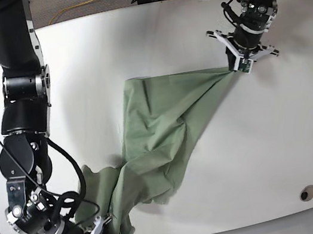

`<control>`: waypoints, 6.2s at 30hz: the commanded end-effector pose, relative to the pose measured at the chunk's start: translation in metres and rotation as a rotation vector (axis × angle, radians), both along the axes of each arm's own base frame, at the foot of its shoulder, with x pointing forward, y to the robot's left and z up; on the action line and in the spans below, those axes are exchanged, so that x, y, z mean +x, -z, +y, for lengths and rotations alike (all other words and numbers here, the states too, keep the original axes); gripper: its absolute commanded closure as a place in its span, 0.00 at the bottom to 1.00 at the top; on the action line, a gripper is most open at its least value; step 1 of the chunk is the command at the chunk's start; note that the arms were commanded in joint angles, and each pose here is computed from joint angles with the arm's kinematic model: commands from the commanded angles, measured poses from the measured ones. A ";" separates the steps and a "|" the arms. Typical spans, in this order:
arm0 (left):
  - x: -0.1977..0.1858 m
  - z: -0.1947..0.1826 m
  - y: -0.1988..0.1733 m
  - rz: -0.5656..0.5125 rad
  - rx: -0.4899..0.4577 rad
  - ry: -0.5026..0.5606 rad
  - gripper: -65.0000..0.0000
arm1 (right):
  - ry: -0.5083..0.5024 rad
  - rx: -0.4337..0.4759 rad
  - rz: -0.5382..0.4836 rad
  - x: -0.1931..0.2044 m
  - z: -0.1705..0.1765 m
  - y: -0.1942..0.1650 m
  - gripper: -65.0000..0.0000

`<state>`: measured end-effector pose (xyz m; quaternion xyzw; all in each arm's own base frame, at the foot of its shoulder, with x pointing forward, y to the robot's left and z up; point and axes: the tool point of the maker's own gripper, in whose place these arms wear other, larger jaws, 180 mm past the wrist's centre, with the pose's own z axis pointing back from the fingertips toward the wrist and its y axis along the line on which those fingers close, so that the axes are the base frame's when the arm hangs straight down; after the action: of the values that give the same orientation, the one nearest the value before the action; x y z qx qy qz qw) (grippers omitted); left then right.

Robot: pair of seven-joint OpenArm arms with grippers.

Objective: Fold the T-shirt properly
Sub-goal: 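Grasp another shirt edge with the left gripper, away from the right gripper, then lift the shirt with both grippers and lay it flat across the table, then release with the right gripper and regrasp the shirt near the collar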

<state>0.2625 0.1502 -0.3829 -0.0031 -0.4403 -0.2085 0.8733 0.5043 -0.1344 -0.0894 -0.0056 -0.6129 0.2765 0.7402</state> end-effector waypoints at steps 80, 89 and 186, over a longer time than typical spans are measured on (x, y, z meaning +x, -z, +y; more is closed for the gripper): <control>0.035 0.025 0.042 0.287 -0.033 0.083 1.00 | -0.015 0.061 -0.023 -0.014 0.005 0.011 1.00; 0.077 0.053 -0.022 0.095 0.018 0.020 1.00 | 0.057 0.124 0.036 0.014 -0.027 0.010 1.00; -0.061 0.209 -0.044 0.208 0.351 -0.175 1.00 | 0.145 0.700 0.538 -0.200 -0.111 0.208 0.25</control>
<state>0.1949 0.3544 -0.3516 0.1551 -0.2863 -0.2006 0.9240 0.2928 -0.2378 -0.2973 0.2910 -0.4533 -0.0178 0.8423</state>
